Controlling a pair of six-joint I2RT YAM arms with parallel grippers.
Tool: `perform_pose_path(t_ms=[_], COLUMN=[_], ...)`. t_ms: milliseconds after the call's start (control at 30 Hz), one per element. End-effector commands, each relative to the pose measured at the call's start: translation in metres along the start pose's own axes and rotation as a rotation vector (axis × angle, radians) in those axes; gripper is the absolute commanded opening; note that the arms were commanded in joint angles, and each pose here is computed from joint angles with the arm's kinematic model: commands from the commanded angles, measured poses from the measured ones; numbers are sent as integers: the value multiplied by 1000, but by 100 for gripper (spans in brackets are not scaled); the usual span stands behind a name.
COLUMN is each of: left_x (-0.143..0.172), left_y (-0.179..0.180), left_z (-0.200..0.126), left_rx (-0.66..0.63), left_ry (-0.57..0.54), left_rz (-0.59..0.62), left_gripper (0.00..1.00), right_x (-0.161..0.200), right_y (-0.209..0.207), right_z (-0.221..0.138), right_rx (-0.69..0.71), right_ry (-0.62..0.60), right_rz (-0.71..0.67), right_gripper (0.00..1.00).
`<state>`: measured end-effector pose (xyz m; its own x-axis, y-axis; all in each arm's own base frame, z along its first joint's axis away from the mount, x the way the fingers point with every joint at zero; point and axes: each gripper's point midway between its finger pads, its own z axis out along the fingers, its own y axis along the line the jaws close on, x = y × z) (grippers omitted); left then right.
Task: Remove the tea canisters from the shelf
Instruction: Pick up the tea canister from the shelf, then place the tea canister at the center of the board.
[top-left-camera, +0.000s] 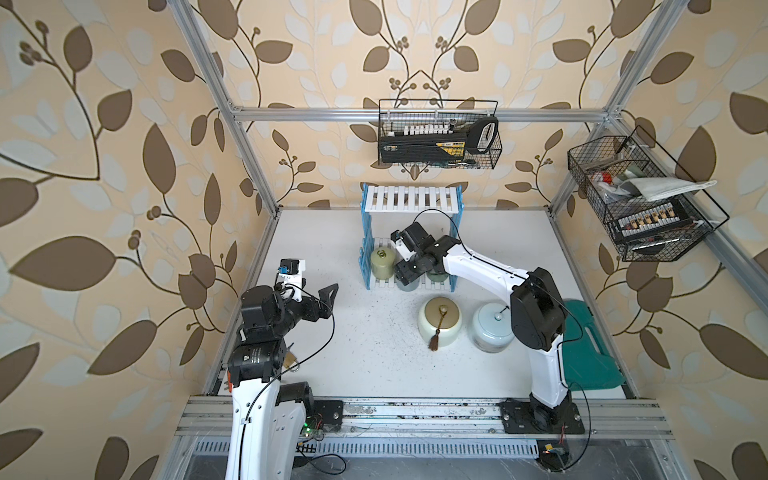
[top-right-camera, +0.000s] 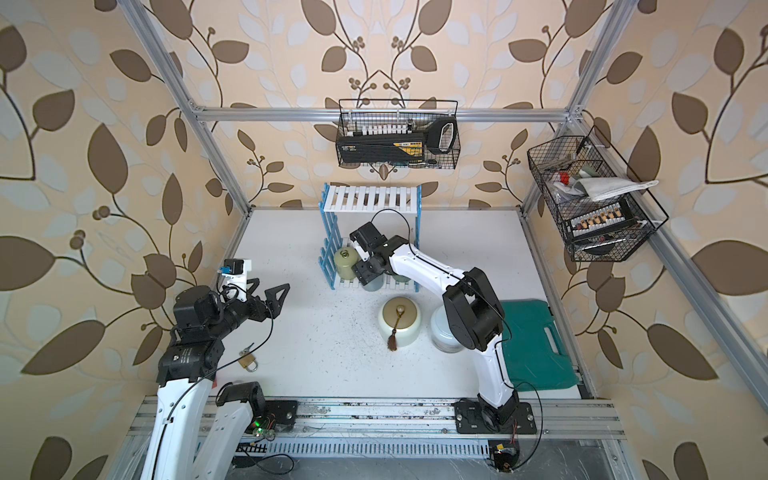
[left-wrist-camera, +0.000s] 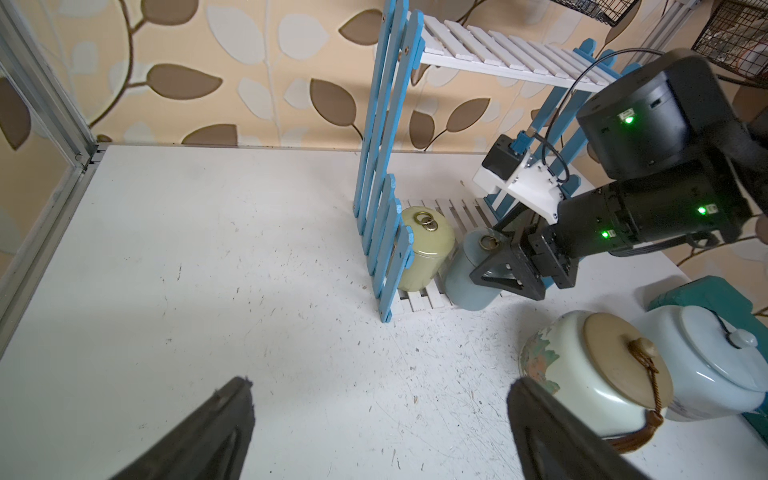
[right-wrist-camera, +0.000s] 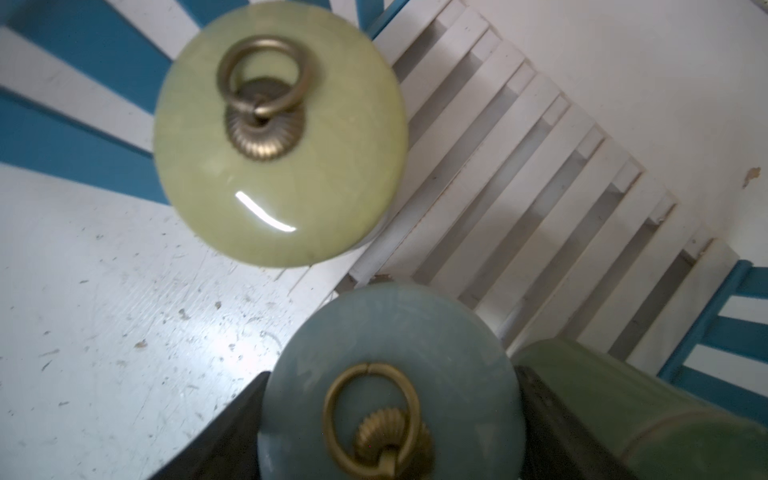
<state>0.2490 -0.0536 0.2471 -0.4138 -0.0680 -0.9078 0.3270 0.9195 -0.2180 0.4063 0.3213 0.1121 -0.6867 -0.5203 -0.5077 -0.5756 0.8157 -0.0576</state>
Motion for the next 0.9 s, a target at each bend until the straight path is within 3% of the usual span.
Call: perform_pose_path(t_ms=[0, 467, 867], left_x=[-7, -6, -7], left_y=[-2, -1, 0], left_z=[-2, -1, -3], left_rx=[9, 6, 11], left_ry=[-28, -22, -20], left_rz=[41, 47, 27], left_gripper=[99, 99, 99], right_x=[-21, -8, 14], right_y=[11, 63, 129], right_z=[-46, -98, -100], right_rx=[-10, -67, -168], right_ry=[-98, -151, -170], right_rz=[-7, -90, -180], right_gripper=[51, 51, 51])
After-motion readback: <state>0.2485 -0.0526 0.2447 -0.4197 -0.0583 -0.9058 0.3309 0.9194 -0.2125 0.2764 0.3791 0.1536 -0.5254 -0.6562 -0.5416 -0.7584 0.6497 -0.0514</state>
